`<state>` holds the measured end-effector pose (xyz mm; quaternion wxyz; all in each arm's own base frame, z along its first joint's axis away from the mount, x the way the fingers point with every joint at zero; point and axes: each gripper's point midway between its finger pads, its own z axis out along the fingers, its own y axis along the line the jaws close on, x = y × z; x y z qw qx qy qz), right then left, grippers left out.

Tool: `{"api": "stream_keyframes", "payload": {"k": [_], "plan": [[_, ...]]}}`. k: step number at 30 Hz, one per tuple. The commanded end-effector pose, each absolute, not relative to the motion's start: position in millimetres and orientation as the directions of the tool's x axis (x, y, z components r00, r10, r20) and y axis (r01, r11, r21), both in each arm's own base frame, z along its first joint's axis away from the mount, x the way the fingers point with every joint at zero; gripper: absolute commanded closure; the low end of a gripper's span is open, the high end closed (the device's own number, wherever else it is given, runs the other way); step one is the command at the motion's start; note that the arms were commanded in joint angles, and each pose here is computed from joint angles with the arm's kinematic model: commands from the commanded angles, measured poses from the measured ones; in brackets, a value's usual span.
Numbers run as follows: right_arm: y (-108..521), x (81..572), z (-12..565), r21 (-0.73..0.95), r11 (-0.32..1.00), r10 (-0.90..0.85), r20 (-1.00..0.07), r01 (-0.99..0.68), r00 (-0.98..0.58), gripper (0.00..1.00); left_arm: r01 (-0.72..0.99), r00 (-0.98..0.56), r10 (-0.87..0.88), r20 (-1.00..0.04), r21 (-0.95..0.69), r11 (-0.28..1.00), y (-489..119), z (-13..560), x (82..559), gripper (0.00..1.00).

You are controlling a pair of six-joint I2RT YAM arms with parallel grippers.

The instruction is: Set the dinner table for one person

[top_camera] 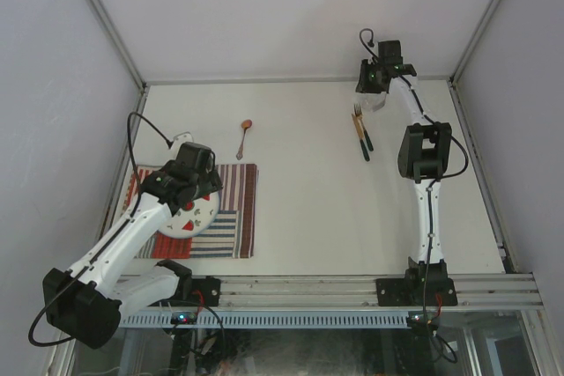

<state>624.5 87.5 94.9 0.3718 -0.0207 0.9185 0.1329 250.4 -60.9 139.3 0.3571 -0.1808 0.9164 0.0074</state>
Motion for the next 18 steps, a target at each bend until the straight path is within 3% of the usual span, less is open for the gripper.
{"api": "stream_keyframes", "payload": {"k": [1,8,12,18], "plan": [[86,626,99,0.218,0.966,0.056,-0.699,-0.139,-0.713,0.80,-0.345,-0.668,-0.349,-0.657,-0.143,0.928,-63,137,251,0.26],[111,618,97,0.303,0.934,0.067,-0.673,-0.192,-0.736,0.87,-0.342,-0.675,-0.352,-0.648,-0.148,0.928,-67,131,253,0.27],[132,611,91,0.304,0.925,0.033,-0.661,-0.228,-0.750,1.00,-0.340,-0.679,-0.351,-0.645,-0.148,0.929,-68,128,253,0.27],[157,605,92,0.325,0.907,0.016,-0.660,-0.266,-0.751,1.00,-0.338,-0.681,-0.351,-0.643,-0.149,0.929,-68,125,253,0.44]]}}
